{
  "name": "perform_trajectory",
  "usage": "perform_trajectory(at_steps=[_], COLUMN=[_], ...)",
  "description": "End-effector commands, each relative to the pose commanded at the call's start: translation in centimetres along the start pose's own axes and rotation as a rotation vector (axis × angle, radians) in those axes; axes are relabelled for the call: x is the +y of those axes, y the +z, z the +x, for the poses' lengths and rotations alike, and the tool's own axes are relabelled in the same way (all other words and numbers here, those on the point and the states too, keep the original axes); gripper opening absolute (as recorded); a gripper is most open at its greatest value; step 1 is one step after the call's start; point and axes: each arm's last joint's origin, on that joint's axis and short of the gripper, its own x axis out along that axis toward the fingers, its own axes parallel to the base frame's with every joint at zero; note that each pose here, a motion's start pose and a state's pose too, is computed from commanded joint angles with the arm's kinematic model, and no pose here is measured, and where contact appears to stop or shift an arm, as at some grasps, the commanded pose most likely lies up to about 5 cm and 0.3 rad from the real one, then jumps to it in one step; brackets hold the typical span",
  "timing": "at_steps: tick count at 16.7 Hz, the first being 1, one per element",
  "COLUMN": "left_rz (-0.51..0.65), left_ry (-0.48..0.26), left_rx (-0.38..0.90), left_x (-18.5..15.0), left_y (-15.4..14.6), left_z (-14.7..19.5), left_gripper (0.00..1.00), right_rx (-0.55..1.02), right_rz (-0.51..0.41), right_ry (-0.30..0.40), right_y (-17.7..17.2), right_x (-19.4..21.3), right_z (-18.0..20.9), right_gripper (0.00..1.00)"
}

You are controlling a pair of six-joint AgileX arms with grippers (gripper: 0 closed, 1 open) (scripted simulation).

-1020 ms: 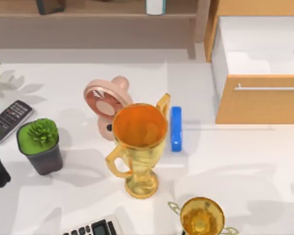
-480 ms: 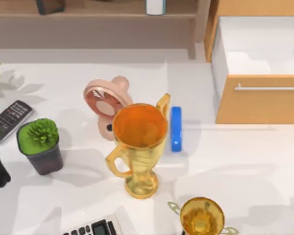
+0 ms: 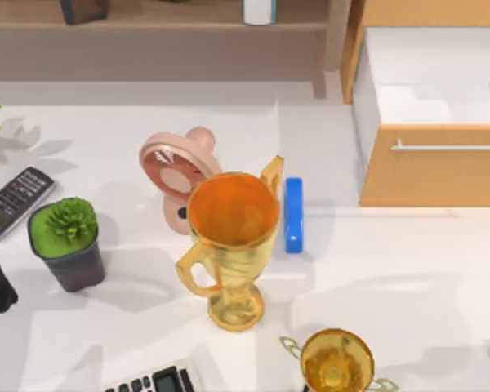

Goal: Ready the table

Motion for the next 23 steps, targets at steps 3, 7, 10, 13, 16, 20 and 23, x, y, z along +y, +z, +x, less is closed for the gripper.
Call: perform_trajectory(at_steps=[3, 7, 10, 13, 16, 20, 23], left_rz=[0.000, 0.000, 0.000, 0.000, 0.000, 0.000, 0.000], left_ry=[0.000, 0.000, 0.000, 0.000, 0.000, 0.000, 0.000], left_rx=[0.000, 0.000, 0.000, 0.000, 0.000, 0.000, 0.000], left_x=[0.00, 0.00, 0.00, 0.00, 0.00, 0.00, 0.00], left_y=[0.00, 0.00, 0.00, 0.00, 0.00, 0.00, 0.00], left_z=[0.00, 0.00, 0.00, 0.00, 0.00, 0.00, 0.00], left_gripper=[1.00, 1.00, 1.00, 1.00, 1.00, 1.00, 1.00], right_rx=[0.000, 0.000, 0.000, 0.000, 0.000, -0.001, -0.026], right_rz=[0.000, 0.000, 0.000, 0.000, 0.000, 0.000, -0.031], right_ry=[0.000, 0.000, 0.000, 0.000, 0.000, 0.000, 0.005], right_y=[0.00, 0.00, 0.00, 0.00, 0.00, 0.01, 0.41], right_x=[0.00, 0.00, 0.00, 0.00, 0.00, 0.00, 0.20], right_z=[0.00, 0.00, 0.00, 0.00, 0.00, -0.02, -0.03], right_gripper=[0.38, 0.68, 0.90, 1.00, 1.00, 1.00, 1.00])
